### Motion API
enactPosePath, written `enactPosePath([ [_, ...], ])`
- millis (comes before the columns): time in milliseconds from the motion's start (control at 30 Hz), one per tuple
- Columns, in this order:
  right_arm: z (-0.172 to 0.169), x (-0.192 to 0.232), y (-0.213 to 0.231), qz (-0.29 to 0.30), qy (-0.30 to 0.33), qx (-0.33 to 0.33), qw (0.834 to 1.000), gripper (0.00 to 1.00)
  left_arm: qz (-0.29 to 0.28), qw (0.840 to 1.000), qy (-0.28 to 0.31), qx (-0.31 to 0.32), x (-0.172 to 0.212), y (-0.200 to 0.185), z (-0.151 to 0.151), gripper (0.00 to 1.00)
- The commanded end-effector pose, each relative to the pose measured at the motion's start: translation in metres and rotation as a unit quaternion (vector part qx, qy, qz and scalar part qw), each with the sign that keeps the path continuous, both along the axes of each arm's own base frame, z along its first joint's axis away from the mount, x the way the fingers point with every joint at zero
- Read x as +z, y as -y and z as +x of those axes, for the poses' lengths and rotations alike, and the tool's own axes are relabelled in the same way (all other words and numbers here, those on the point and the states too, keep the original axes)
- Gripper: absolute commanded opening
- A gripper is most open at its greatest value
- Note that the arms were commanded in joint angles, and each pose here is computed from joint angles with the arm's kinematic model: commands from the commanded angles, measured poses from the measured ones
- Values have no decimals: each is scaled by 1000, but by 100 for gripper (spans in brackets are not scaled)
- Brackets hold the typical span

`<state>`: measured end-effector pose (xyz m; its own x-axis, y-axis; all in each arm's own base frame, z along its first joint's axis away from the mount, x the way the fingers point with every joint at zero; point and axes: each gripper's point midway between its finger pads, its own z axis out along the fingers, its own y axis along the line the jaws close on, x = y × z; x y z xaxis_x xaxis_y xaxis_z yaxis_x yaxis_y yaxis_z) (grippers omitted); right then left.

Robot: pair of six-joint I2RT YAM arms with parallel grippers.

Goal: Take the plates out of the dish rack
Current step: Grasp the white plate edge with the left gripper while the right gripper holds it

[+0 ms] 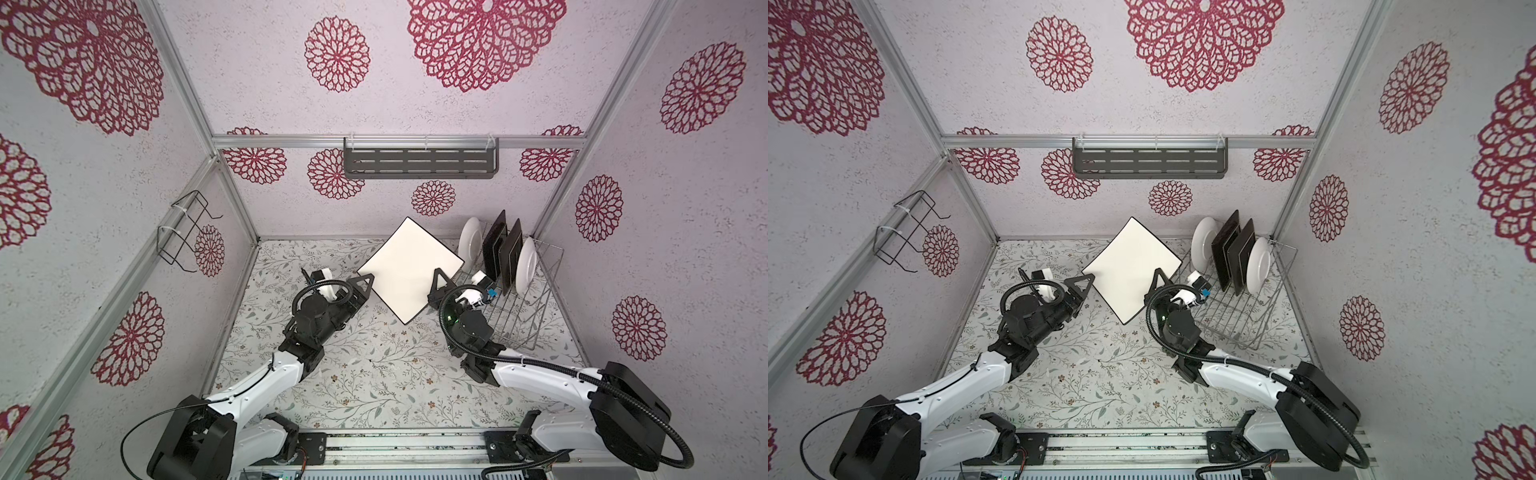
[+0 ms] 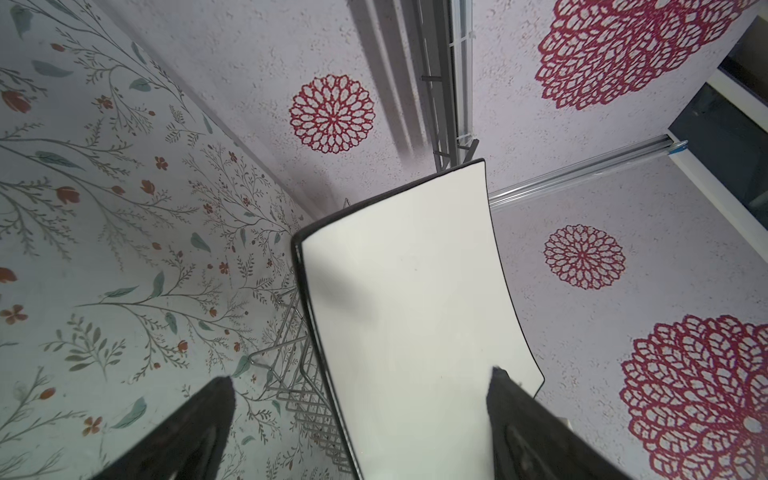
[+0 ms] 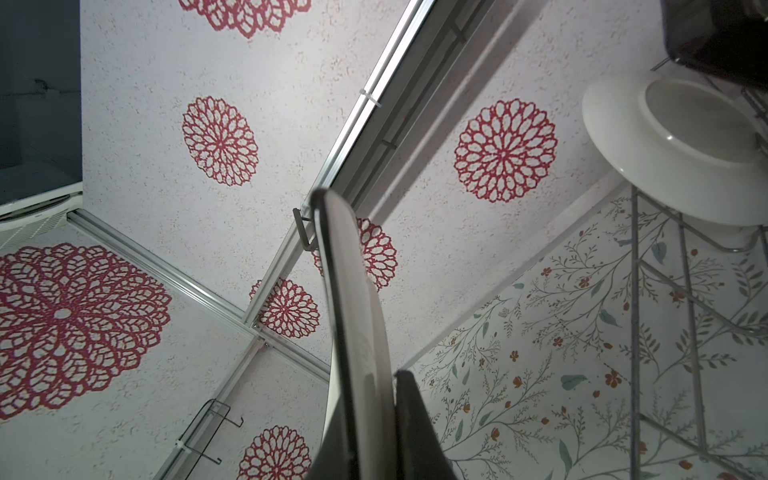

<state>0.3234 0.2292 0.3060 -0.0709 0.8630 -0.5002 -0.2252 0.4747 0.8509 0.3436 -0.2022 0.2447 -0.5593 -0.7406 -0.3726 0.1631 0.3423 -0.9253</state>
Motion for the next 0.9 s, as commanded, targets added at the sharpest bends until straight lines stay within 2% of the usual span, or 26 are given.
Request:
enactPosePath([
  [0,-20,71,19,175,94,12,980,0,-26,999,21,-24,17,12,0,98],
  [167,-20,63,17,183,88,19,979,0,-40,998,19,-36,14,19,-1,94],
  [433,-22,60,5,231,97,51,967,0,-46,995,24,-81,18,36,-10,79],
  [633,-23,61,-5,229,100,57,967,0,-51,995,26,-81,18,40,-10,69],
  [867,-24,64,-1,214,99,42,971,0,-57,995,28,-79,19,40,-8,46],
])
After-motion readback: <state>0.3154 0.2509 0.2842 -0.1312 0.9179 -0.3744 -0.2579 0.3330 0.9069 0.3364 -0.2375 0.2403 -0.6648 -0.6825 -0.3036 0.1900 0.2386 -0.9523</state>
